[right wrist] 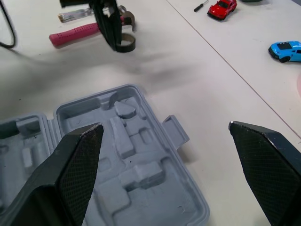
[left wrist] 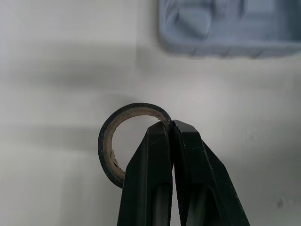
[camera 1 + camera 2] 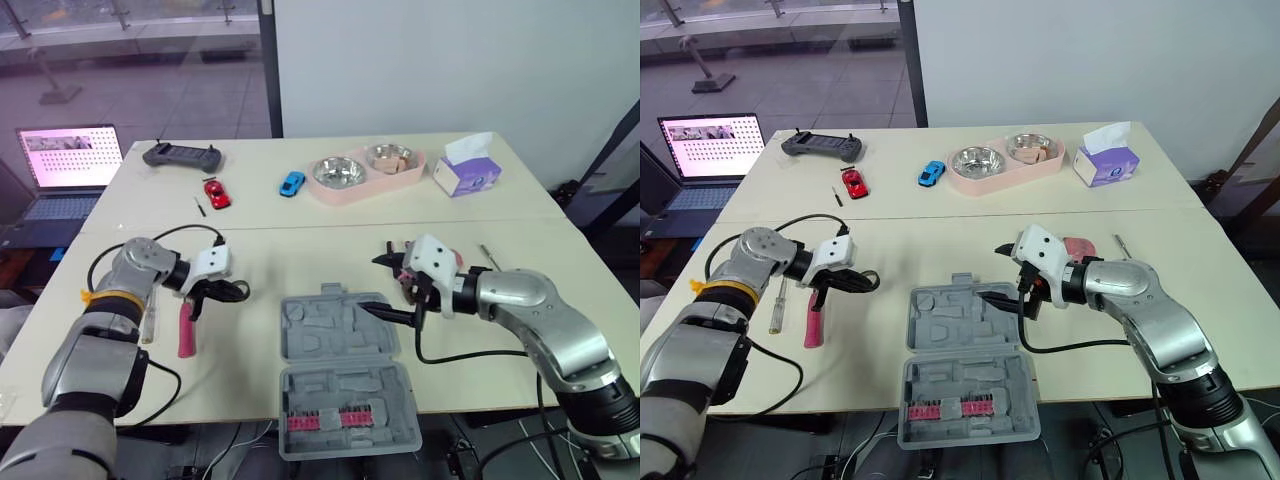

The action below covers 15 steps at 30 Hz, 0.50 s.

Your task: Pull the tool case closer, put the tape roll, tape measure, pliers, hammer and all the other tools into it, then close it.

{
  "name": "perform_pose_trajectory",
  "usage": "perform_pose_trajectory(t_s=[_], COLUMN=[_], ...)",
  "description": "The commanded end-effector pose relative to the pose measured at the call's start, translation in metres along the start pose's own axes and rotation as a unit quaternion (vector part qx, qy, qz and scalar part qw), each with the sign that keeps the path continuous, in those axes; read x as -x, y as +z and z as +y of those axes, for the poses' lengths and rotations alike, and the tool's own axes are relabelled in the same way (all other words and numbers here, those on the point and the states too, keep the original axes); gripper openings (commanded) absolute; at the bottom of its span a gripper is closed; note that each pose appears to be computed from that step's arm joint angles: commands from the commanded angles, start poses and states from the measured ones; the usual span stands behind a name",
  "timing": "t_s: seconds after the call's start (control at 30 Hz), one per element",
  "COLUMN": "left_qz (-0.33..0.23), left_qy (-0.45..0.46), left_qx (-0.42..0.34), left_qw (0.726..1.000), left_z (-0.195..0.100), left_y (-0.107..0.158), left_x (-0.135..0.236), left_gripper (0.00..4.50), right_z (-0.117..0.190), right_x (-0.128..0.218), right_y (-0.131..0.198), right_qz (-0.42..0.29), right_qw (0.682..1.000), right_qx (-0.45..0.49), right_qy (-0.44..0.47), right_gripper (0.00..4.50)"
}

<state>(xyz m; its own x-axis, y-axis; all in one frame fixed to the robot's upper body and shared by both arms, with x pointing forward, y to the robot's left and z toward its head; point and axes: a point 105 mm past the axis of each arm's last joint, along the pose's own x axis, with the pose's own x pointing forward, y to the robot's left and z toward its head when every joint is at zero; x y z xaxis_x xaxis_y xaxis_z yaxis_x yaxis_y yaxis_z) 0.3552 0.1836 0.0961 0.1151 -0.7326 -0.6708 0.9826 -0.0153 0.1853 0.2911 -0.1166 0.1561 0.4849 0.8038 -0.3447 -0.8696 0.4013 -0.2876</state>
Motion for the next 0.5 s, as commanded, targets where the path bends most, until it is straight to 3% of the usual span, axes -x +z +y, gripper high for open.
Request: perform_pose_trajectory(t_s=[0.03, 0.23, 0.5], left_qz=[-0.026, -0.024, 0.005], left_qy=[-0.027, -0.093, -0.139], left_qx=[-0.055, -0.112, -0.119], left_qw=[0.998, 0.989, 0.983], left_z=[0.005, -0.006, -0.014], left_y=[0.034, 0.064, 0.057], left_x=[-0.005, -0.036, -0.058], left_gripper=[0.02, 0.02, 0.02], right_z=[0.004, 0.004, 0.009], right_x=[0.001, -0.003, -0.004], right_y=[0.013, 0.014, 0.015], right_qz=[-0.019, -0.021, -0.024], right_qw=[1.000, 0.999, 0.999], right_qx=[0.023, 0.024, 0.022], right_qy=[0.005, 0.007, 0.004], right_gripper=[4.50, 4.50, 4.50])
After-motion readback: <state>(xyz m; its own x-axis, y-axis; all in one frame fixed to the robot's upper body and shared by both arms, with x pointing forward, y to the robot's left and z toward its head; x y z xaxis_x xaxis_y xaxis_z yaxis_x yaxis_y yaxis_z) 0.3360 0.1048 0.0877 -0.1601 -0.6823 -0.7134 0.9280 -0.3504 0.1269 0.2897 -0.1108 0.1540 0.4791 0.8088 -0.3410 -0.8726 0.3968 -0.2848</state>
